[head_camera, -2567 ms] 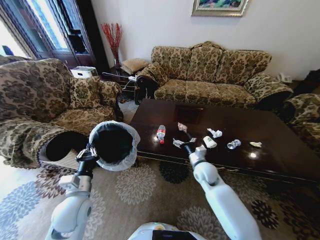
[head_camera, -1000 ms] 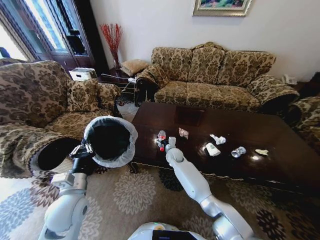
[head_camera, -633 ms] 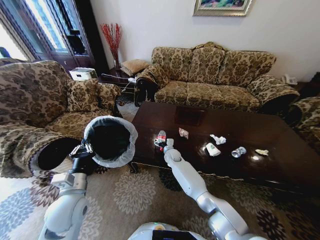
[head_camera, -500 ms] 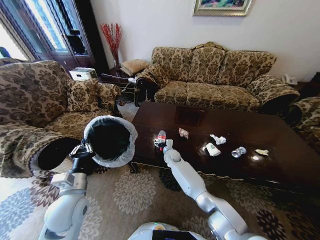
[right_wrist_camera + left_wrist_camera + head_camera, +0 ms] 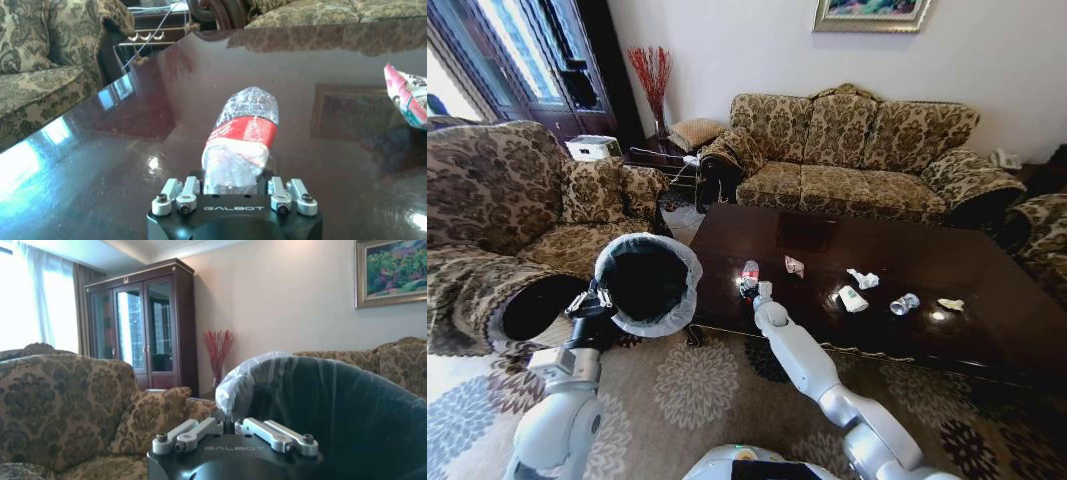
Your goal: Move to the front of the table and place the trash on the table into the trash bin.
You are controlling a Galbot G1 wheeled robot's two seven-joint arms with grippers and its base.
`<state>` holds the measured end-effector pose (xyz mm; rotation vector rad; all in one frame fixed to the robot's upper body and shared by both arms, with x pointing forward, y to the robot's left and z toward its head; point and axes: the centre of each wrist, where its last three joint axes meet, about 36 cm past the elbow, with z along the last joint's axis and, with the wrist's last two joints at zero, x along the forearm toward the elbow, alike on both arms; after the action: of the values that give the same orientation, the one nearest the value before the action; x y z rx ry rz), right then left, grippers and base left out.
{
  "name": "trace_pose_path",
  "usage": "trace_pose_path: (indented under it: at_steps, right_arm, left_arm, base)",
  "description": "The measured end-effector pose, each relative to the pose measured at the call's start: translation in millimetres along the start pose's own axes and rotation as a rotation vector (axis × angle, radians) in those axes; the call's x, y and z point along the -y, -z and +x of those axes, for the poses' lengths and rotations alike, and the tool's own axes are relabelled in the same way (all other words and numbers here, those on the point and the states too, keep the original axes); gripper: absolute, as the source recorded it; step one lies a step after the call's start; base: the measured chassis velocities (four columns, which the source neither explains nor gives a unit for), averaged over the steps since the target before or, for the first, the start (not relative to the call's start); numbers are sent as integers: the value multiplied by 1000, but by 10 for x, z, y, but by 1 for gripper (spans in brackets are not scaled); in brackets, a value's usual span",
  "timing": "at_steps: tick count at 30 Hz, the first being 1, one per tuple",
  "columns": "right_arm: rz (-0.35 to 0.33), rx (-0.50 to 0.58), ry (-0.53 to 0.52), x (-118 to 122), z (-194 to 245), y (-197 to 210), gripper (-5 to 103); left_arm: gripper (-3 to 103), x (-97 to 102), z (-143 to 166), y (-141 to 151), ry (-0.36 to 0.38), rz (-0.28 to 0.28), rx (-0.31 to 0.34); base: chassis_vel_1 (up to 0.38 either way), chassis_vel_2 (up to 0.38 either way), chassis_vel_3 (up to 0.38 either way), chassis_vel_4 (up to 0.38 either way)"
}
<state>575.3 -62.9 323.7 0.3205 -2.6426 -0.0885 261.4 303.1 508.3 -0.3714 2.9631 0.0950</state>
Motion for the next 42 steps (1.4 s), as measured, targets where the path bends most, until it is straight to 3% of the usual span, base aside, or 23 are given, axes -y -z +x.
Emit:
trace_pose_path:
  at_steps: [2,7,11,13,14,15,18,19,20,23,24,26,29,31,34,42]
  right_arm:
    - [1,12,-5,11,19,34,39]
    - [7,94,6,7,169,268,33]
    - [84,308,40,88,599,867,20]
    - [102,355,49,98,689,1004,16]
    - [129,440,69,107,857,1267,14]
    - [129,440,69,107,857,1267,14]
    - [160,572,133,81,1217,1750,12]
    - [172,628,190,27,1440,1989,12]
    - [172,628,190,27,1440,1989,12]
    - [200,695,327,-128,1803,2297,12]
    - [218,730,415,-252,1973,2398,12]
    - [224,746,455,-319,2038,2416,12]
    - [263,784,600,-558,2134,2342,12]
    - [272,786,622,-593,2133,2320,12]
    - [341,786,715,-752,2063,2185,12]
    - [482,733,776,-1021,1897,1936,8]
  left_arm:
    - [2,4,5,12,-3,0,2]
    - [2,3,12,26,-11,-4,2]
    - [2,10,4,62,-48,5,-28]
    - [2,14,-3,86,-60,15,-41]
    - [2,22,-22,132,-77,32,-67]
    - [2,22,-22,132,-77,32,-67]
    - [2,15,-147,260,-123,56,-104]
    - [2,-6,-252,332,-161,45,-113]
    - [2,-6,-252,332,-161,45,-113]
    - [2,-43,-464,470,-229,5,-131]
    - [2,-63,-575,546,-267,-15,-150]
    - [2,-71,-627,581,-286,-24,-160]
    - [2,-122,-869,745,-368,-44,-221]
    - [2,-133,-914,769,-381,-51,-229]
    - [2,-208,-1149,880,-430,-72,-279]
    - [2,-227,-1256,1012,-464,-27,-351]
  base:
    - [0,0,0,0]
    - [0,0,0,0]
    - [0,0,0,0]
    - [0,0,0,0]
    - [0,0,0,0]
    - [0,0,0,0]
    - [0,0,0,0]
    - [0,0,0,0]
    - [0,0,0,0]
    - [0,0,0,0]
    - [0,0,0,0]
    - [0,0,0,0]
    - [0,0,0,0]
    - [0,0,0,0]
    - [0,0,0,0]
    - [0,0,0,0]
